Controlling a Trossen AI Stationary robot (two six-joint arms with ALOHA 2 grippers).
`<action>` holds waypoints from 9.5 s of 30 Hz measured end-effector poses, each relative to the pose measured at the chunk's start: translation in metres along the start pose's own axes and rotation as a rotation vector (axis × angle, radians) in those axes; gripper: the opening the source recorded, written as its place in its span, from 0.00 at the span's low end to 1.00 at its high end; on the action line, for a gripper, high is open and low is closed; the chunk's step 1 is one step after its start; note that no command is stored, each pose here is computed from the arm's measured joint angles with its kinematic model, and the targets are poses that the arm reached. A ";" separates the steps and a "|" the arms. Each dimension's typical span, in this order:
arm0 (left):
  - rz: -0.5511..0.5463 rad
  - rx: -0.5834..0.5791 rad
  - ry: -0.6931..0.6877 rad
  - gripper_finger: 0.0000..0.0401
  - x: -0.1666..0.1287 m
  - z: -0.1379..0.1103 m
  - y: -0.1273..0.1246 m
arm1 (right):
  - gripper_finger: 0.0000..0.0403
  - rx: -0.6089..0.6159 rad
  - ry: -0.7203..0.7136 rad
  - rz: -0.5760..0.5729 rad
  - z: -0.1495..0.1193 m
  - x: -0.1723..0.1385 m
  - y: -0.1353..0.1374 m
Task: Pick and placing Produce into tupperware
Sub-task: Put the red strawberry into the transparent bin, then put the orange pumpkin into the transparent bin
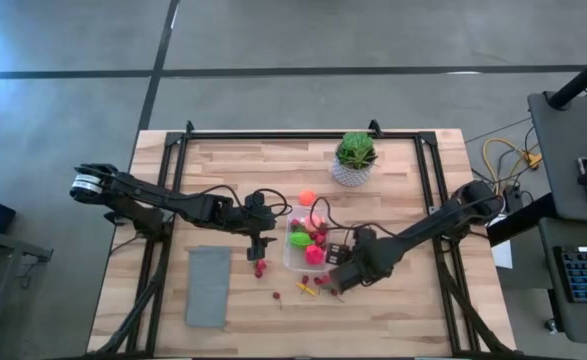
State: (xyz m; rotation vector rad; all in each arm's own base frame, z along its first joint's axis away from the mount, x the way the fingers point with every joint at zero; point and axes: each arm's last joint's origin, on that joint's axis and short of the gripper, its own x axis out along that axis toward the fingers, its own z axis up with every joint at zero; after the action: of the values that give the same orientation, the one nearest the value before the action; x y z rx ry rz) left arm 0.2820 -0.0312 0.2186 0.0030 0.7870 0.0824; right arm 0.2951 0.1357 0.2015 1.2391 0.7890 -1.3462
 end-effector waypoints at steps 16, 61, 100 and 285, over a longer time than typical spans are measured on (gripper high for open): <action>0.001 -0.001 0.002 0.57 0.000 0.000 0.000 | 0.51 -0.259 -0.045 0.360 0.029 -0.028 0.066; -0.201 0.147 0.125 0.57 -0.011 -0.047 -0.041 | 0.81 -0.876 0.045 0.266 0.047 -0.034 0.058; -0.191 0.077 0.195 0.57 0.018 -0.055 -0.050 | 0.81 -0.888 -0.029 0.133 0.036 -0.013 0.030; -0.182 -0.102 0.352 0.61 -0.062 -0.061 -0.085 | 0.77 -0.538 -0.133 0.160 0.098 -0.030 0.028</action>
State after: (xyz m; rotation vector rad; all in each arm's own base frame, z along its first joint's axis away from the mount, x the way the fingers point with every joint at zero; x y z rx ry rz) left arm 0.2017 -0.1222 0.2162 -0.1839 1.1301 -0.0519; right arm 0.2951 0.0463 0.2586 0.7610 0.8654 -0.9856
